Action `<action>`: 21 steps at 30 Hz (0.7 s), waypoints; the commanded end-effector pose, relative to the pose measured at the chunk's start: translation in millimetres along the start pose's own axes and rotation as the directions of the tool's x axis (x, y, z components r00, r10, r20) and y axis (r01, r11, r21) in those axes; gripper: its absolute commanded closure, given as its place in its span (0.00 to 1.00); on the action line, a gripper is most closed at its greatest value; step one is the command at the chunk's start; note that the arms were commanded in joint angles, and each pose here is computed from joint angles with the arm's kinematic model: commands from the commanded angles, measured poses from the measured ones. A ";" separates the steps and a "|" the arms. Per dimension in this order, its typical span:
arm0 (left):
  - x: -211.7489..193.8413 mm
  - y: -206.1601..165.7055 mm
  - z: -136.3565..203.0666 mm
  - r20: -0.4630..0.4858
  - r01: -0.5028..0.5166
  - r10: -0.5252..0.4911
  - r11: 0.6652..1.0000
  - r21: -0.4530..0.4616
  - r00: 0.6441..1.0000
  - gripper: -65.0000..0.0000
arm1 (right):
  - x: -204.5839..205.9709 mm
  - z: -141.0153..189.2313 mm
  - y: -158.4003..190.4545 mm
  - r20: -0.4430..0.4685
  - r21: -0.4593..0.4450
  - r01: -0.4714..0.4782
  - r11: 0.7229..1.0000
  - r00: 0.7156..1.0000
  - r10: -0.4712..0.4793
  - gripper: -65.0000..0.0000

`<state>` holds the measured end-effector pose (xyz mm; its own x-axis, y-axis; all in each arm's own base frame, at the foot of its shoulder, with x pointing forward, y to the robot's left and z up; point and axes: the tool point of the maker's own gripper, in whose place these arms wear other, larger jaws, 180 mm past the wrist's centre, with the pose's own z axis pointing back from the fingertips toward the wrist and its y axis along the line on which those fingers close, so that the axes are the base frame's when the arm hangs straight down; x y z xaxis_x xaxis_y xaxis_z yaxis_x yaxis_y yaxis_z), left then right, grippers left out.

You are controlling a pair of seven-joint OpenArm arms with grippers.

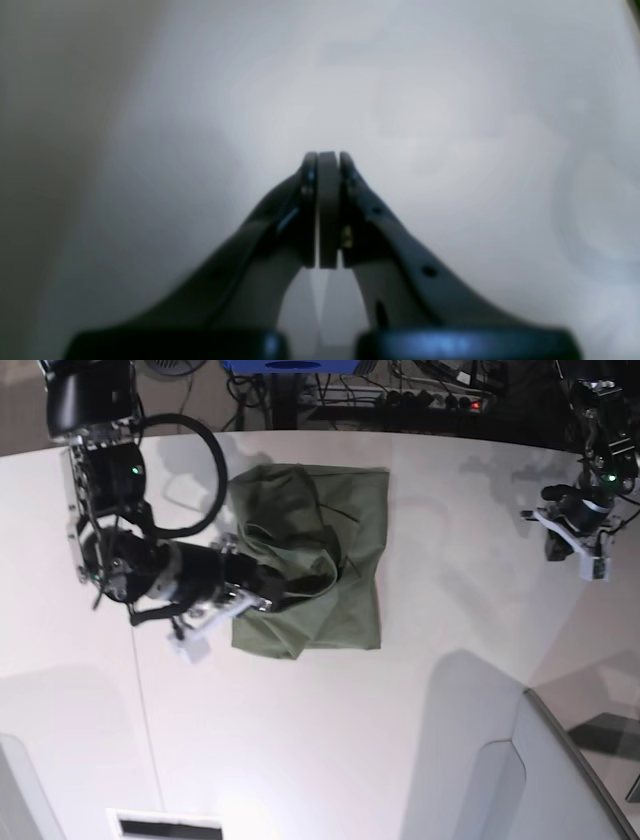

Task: Layout the t-shirt on the table in an organized manner, then fold the t-shirt properly
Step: 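Fold the strip end with the right gripper over toward the left gripper, then press and smooth the folded bundle with the right gripper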

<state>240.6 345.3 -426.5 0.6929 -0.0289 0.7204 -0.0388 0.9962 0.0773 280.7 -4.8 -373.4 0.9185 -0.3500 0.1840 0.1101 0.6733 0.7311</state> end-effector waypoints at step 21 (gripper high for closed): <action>0.7 7.3 6.4 0.033 -0.037 0.037 0.999 0.022 0.999 1.00 | 58.9 -36.7 -67.0 0.066 -0.107 0.142 0.984 0.989 -0.135 1.00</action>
<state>227.3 345.1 -434.5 0.6983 0.0233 0.7154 -0.0842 0.9952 0.0498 328.6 -49.3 -449.8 0.8710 -0.4812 0.0990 0.3103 0.6951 0.6485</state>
